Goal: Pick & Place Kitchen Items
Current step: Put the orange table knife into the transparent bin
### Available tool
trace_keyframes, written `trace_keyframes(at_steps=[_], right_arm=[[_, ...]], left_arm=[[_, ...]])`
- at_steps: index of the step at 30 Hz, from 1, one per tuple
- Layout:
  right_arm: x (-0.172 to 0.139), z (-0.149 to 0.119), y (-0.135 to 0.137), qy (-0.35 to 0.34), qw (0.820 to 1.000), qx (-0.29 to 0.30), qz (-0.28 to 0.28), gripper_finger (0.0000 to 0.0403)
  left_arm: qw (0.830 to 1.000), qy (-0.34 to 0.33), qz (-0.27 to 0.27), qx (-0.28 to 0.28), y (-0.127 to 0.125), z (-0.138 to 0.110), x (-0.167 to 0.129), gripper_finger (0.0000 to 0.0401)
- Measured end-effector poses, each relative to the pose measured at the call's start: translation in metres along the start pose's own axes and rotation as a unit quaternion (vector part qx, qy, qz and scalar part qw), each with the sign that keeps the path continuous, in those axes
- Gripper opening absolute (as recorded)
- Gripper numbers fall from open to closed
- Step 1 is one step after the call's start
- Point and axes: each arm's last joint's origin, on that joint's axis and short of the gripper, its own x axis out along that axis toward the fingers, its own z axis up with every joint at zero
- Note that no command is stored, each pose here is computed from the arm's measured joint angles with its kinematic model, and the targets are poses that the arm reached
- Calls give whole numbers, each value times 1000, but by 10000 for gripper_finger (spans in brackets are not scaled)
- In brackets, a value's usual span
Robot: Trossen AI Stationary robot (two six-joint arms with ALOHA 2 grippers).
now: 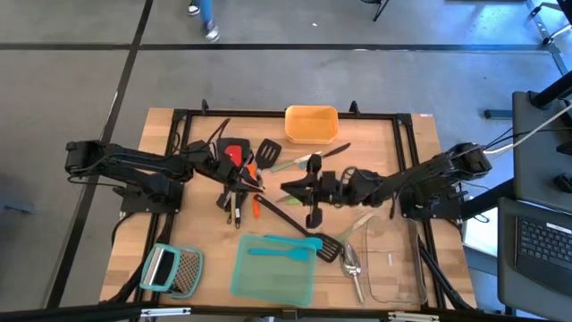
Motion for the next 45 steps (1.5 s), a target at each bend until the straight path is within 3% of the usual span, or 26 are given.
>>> trace_keyframes(at_steps=[6, 9, 13, 18, 22, 28, 31, 35, 41, 45], right_arm=[[0, -15, -16, 60, 998, -6, -15, 25], [0, -16, -15, 67, 998, 3, 5, 25], [-1, -15, -12, 63, 997, 7, 46, 25], [-4, -3, -13, 56, 997, 2, 45, 25], [-8, 6, -15, 56, 998, -9, 29, 25], [-16, -4, -18, 151, 988, -23, 18, 26], [-16, -2, -19, 145, 989, -22, 17, 31], [-16, -1, -20, 142, 990, -18, 16, 60], [-15, 3, -16, 119, 992, -24, 23, 140], [-15, 5, -13, 110, 993, -26, 28, 184]], left_arm=[[996, -19, 40, -76, 2, 3, 0, 12], [993, -20, 60, -97, 4, 1, 1, 12], [994, -16, 50, -91, 0, 0, 3, 12], [993, -21, 61, -101, 0, 1, 3, 12], [990, 7, 103, -92, 1, -8, 6, 12], [987, 25, 125, -93, 7, -17, 17, 12], [991, 23, 117, -66, 6, -16, 22, 12], [994, 14, 99, -48, 2, -10, 29, 12], [997, 10, 68, -35, -5, -6, 34, 12], [997, 9, 74, -34, -8, -6, 35, 12]])
